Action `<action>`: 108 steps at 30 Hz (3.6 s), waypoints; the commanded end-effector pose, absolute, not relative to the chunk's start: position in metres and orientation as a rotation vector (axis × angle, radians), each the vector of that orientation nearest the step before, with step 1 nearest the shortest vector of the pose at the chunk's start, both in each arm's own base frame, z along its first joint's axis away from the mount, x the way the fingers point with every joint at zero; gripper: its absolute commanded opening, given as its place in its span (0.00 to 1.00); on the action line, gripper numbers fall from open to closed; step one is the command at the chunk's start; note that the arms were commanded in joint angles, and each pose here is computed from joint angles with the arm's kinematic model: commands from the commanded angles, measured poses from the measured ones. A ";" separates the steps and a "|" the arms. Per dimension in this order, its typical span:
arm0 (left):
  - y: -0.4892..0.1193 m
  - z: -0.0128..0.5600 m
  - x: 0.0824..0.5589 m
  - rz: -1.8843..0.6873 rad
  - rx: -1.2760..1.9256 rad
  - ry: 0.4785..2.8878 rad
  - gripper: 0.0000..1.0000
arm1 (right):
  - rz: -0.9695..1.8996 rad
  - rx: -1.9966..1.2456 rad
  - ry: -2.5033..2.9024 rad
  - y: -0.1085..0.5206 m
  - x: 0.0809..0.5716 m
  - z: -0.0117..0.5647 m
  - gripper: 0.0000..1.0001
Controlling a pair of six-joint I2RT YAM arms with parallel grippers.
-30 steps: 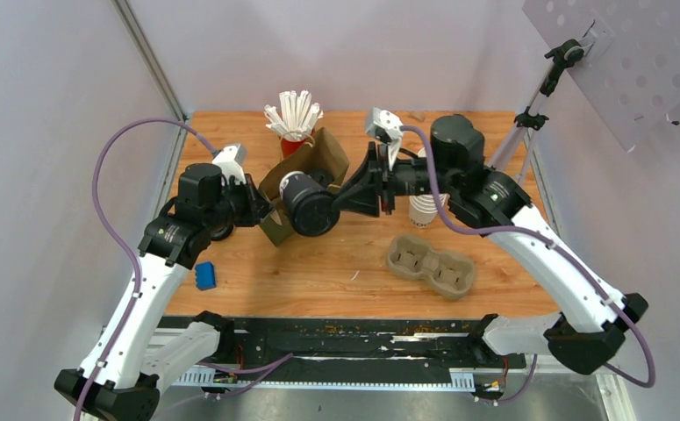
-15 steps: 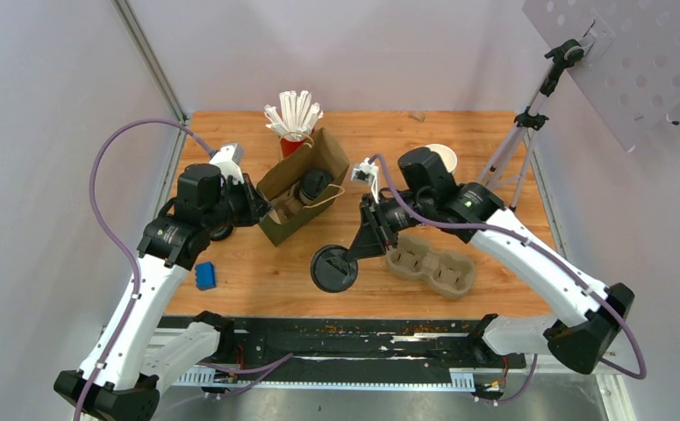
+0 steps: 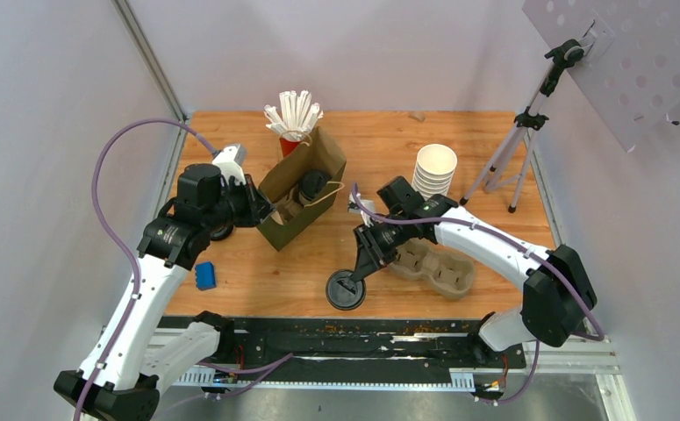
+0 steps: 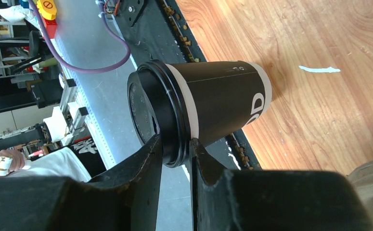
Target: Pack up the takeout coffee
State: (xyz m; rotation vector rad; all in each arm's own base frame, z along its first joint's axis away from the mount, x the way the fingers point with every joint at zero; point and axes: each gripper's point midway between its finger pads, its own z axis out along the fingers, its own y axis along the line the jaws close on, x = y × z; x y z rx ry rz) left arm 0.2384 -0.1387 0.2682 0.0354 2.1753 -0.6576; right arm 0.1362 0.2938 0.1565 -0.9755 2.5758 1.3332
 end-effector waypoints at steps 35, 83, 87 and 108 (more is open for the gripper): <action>-0.139 0.300 0.225 -0.678 0.133 2.069 0.00 | 0.722 -1.331 1.826 0.288 0.166 0.190 0.98; -0.138 0.290 0.221 -0.686 0.115 2.086 0.00 | 0.809 -1.480 1.515 0.293 0.142 0.162 1.00; -0.139 0.288 0.221 -0.694 0.106 2.087 0.00 | 0.848 -1.484 1.488 0.292 0.145 0.163 1.00; -0.137 0.284 0.219 -0.686 0.107 2.095 0.00 | 0.872 -1.611 1.458 0.301 0.146 0.147 0.99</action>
